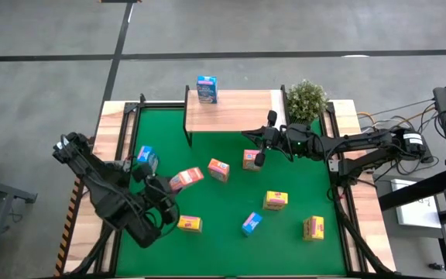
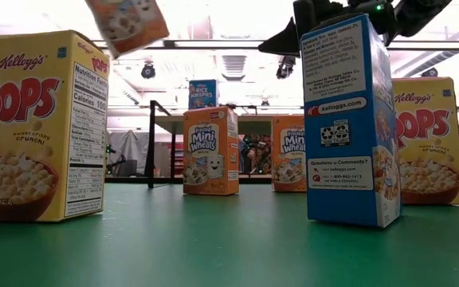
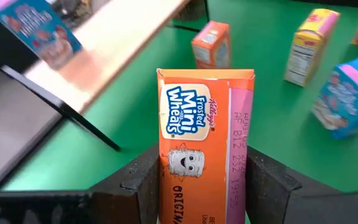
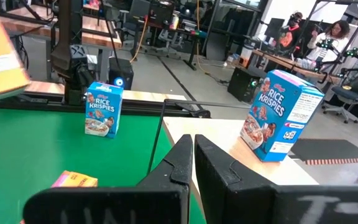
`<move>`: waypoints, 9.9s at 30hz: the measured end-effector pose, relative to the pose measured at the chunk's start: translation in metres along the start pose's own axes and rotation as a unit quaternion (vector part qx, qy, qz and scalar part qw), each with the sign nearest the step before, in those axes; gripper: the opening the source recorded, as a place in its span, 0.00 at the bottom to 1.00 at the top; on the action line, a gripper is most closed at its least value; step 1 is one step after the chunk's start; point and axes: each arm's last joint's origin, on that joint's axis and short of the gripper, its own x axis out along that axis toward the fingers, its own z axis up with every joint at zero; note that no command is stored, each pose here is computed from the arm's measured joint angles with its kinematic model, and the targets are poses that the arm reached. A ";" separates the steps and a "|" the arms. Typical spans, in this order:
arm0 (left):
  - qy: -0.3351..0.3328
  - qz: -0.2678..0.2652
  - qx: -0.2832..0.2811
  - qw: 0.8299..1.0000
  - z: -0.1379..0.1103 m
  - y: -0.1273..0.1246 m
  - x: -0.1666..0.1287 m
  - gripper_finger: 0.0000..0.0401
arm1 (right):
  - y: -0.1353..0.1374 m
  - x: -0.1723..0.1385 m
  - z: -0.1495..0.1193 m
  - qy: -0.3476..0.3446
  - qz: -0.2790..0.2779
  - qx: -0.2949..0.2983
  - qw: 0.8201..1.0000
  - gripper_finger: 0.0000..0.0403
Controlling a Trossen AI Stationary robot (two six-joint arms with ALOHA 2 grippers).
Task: Stack cereal on shelf
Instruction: Put the bottom orange cereal box on the shelf
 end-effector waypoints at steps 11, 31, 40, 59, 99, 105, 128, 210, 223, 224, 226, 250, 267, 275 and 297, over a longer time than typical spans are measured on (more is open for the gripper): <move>-0.004 0.071 0.043 0.997 0.023 0.016 0.033 0.40 | -0.002 -0.015 0.011 0.002 0.006 -0.001 1.000 0.02; -0.002 0.004 0.167 0.986 0.075 0.029 0.083 0.40 | -0.004 -0.069 0.015 -0.049 0.020 0.022 0.998 0.02; -0.005 0.008 0.217 0.976 0.099 0.055 0.114 0.40 | -0.005 -0.075 0.011 -0.064 0.018 0.032 0.997 0.02; -0.087 -0.053 0.191 0.976 0.150 0.146 0.183 0.40 | -0.005 -0.075 0.011 -0.063 0.016 0.018 0.998 0.02; -0.061 -0.064 0.148 0.985 0.146 0.175 0.255 0.52 | -0.011 -0.084 0.024 -0.108 -0.005 -0.024 0.994 0.02; -0.082 -0.058 0.169 0.980 0.151 0.180 0.237 0.52 | -0.011 -0.084 0.024 -0.107 -0.004 -0.015 0.994 0.02; -0.240 -0.205 0.158 0.936 0.096 0.120 0.155 0.51 | -0.021 -0.051 0.034 0.023 -0.004 -0.004 1.000 0.02; -0.368 -0.127 0.108 0.915 -0.016 0.168 0.095 0.51 | -0.149 0.119 0.076 0.313 0.154 -0.006 0.937 0.39; -0.368 -0.127 0.109 0.915 -0.016 0.168 0.095 0.51 | -0.204 0.103 0.072 0.309 0.084 -0.001 0.947 0.38; -0.368 -0.127 0.109 0.915 -0.016 0.168 0.095 0.51 | -0.208 0.102 0.071 0.308 0.078 0.000 0.948 0.38; -0.368 -0.127 0.109 0.915 -0.016 0.168 0.095 0.51 | -0.215 0.099 0.068 0.308 0.075 0.008 0.948 0.38; -0.364 -0.128 0.110 0.916 -0.016 0.167 0.097 0.51 | -0.219 0.108 0.053 0.298 0.107 -0.002 0.949 0.40; -0.362 -0.128 0.111 0.916 -0.016 0.167 0.098 0.51 | -0.219 0.104 0.068 0.283 0.092 0.011 0.955 0.61; -0.352 -0.135 0.101 0.921 -0.018 0.167 0.099 0.51 | -0.199 0.100 0.109 0.251 0.092 0.059 0.962 0.56; -0.328 -0.139 0.108 0.928 -0.022 0.166 0.102 0.51 | -0.073 0.131 0.015 0.385 -0.081 0.076 0.916 0.07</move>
